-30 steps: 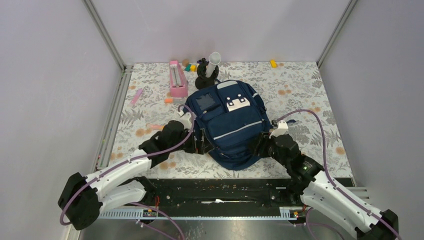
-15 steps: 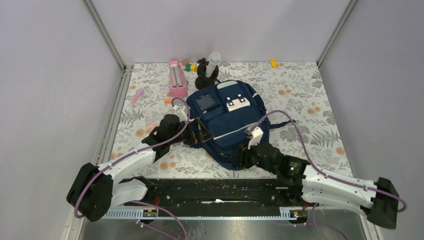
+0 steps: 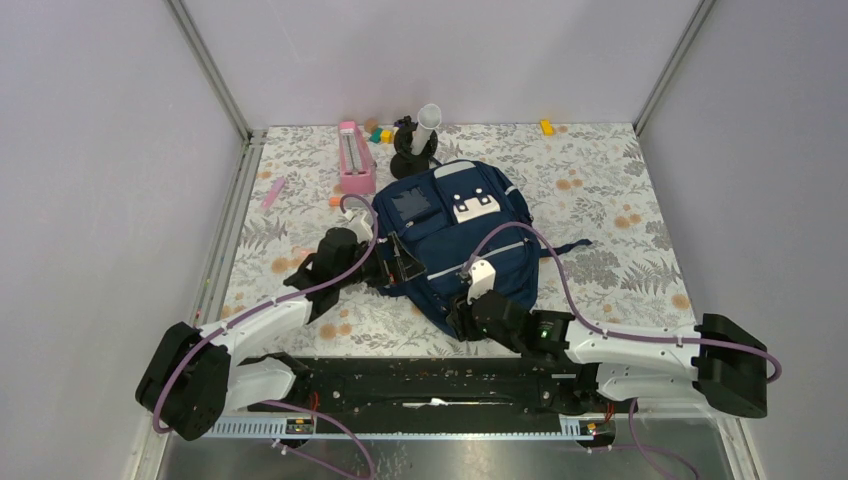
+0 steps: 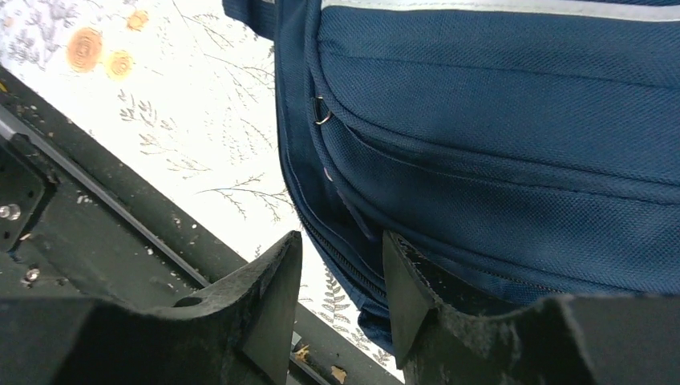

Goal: Pack the student bag
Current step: Zip the student bag at the center of the board.

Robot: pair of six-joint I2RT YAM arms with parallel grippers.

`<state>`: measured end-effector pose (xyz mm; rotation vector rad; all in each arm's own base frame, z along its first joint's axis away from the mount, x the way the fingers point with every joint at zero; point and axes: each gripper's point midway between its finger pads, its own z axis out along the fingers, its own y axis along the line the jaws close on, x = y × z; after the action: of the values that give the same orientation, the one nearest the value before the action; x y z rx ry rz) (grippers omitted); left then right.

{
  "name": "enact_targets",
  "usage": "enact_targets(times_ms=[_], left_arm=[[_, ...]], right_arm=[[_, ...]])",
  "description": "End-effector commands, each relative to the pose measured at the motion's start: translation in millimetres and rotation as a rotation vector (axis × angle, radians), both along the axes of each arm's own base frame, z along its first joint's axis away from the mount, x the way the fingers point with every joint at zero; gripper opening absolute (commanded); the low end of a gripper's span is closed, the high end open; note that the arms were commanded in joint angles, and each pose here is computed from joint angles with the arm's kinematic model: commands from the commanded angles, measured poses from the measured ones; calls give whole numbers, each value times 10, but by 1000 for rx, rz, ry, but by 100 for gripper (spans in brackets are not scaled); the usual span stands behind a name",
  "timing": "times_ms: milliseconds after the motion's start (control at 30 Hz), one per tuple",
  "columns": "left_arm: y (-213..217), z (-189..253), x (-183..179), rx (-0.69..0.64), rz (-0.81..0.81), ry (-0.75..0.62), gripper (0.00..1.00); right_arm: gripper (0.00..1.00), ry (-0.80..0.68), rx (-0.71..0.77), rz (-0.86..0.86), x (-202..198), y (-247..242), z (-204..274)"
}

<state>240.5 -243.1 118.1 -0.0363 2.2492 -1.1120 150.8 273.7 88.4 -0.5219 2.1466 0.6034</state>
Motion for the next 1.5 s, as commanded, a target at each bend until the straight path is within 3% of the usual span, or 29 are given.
enact_targets(times_ms=[0,433,700,1000,1200,1333,1467], left_arm=[[-29,156,22,-33,-23,-50,99],[-32,164,17,-29,-34,-47,99],[-2,109,-30,-22,-34,-40,99],[9,28,-76,-25,-37,-23,99],[17,-12,-107,-29,-38,-14,99],[26,-38,-125,-30,-36,-8,99],[29,-59,-146,-36,-37,-4,99]], right_arm=[[49,-51,20,-48,145,114,129],[46,-54,-22,-59,222,213,36],[47,50,39,-198,356,120,-17],[42,198,174,-225,371,189,4],[38,255,223,-263,418,178,4],[42,285,242,-286,433,190,8],[39,287,242,-310,473,171,2]])
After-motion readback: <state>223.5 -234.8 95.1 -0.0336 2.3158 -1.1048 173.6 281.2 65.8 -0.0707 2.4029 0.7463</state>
